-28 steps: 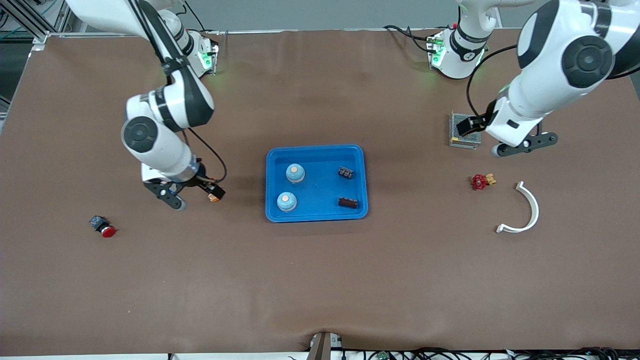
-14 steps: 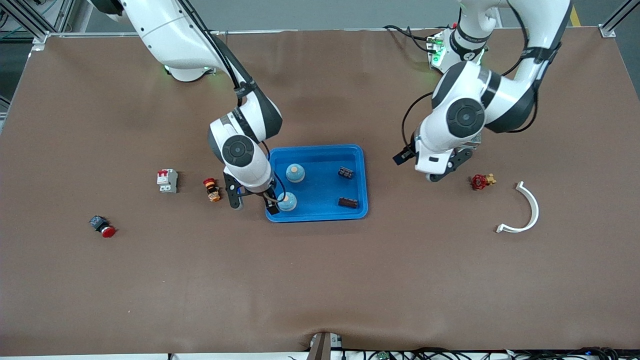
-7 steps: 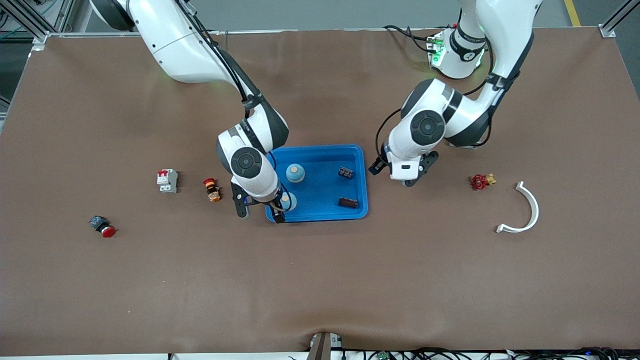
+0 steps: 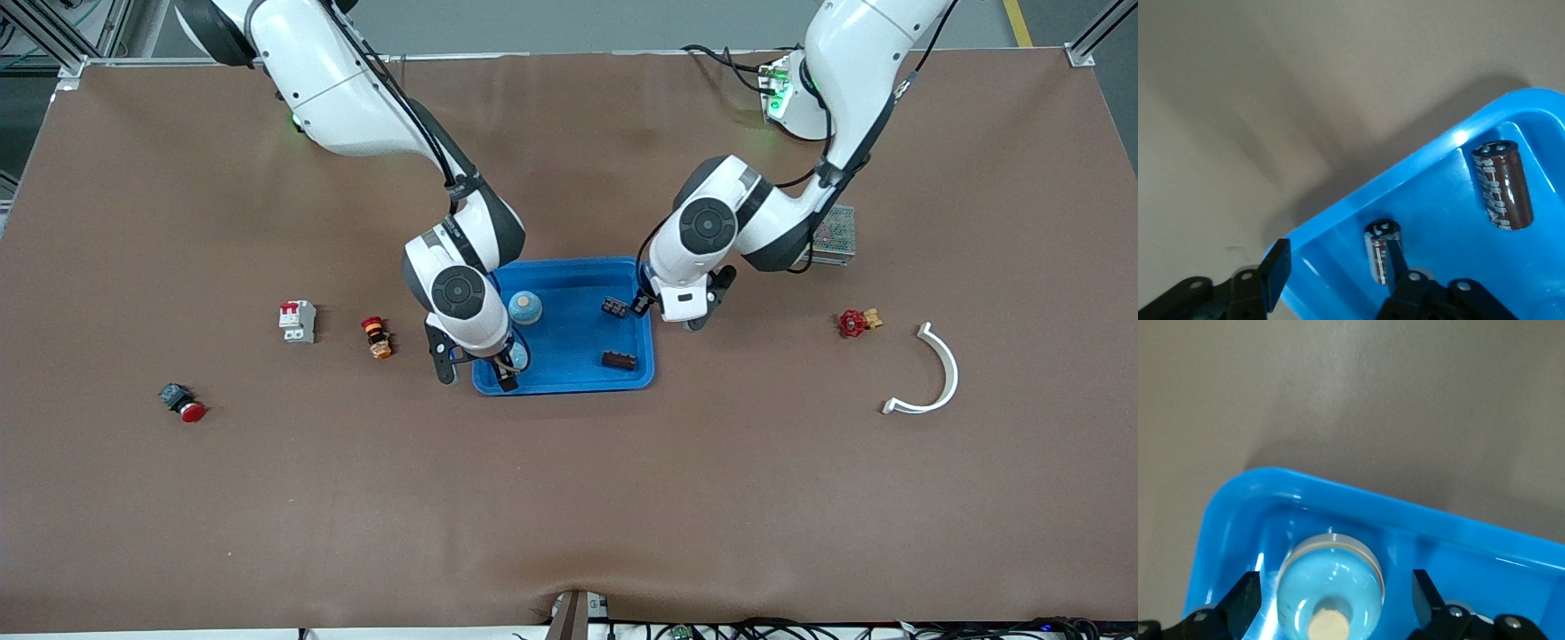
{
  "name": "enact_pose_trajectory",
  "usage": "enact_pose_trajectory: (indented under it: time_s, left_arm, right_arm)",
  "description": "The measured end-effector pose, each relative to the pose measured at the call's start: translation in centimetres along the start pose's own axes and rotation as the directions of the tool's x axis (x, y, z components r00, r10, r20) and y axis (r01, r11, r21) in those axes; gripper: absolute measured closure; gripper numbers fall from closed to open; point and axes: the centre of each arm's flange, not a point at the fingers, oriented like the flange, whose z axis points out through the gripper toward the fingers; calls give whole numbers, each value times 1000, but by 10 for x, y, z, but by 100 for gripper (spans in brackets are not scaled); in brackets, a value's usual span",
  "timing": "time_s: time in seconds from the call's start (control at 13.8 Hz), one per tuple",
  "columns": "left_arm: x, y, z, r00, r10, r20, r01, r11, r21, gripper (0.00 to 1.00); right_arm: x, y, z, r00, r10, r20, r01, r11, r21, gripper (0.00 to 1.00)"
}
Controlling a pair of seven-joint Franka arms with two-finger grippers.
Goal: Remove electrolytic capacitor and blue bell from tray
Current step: 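Carry the bell with the right gripper while the left gripper lifts the capacitor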
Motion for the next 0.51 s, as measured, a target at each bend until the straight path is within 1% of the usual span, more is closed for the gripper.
enact_pose_trajectory:
  time_s: [0.07, 0.14, 0.29, 0.36, 0.51]
  left_arm:
    - [-5, 2, 5, 1000, -20, 0, 20, 1000, -4, 36]
    - [-11, 6, 9, 999, -42, 0, 42, 999, -10, 38]
    - [-20, 12, 16, 996, -83, -13, 82, 996, -23, 40]
    - [-21, 15, 20, 994, -102, -23, 102, 994, -29, 41]
    - [-22, 20, 28, 990, -135, -35, 133, 990, -40, 42]
  right_arm:
    - [-4, 1, 2, 1000, -7, -1, 7, 1000, -1, 0]
    - [-8, 2, 2, 1000, -11, 0, 11, 1000, -1, 7]
    - [-9, 0, -1, 1000, -11, 1, 11, 1000, 6, 31]
    - [-8, -3, -4, 1000, -9, 2, 9, 1000, 14, 33]
    - [-5, -11, -14, 1000, -3, 3, 3, 1000, 29, 33]
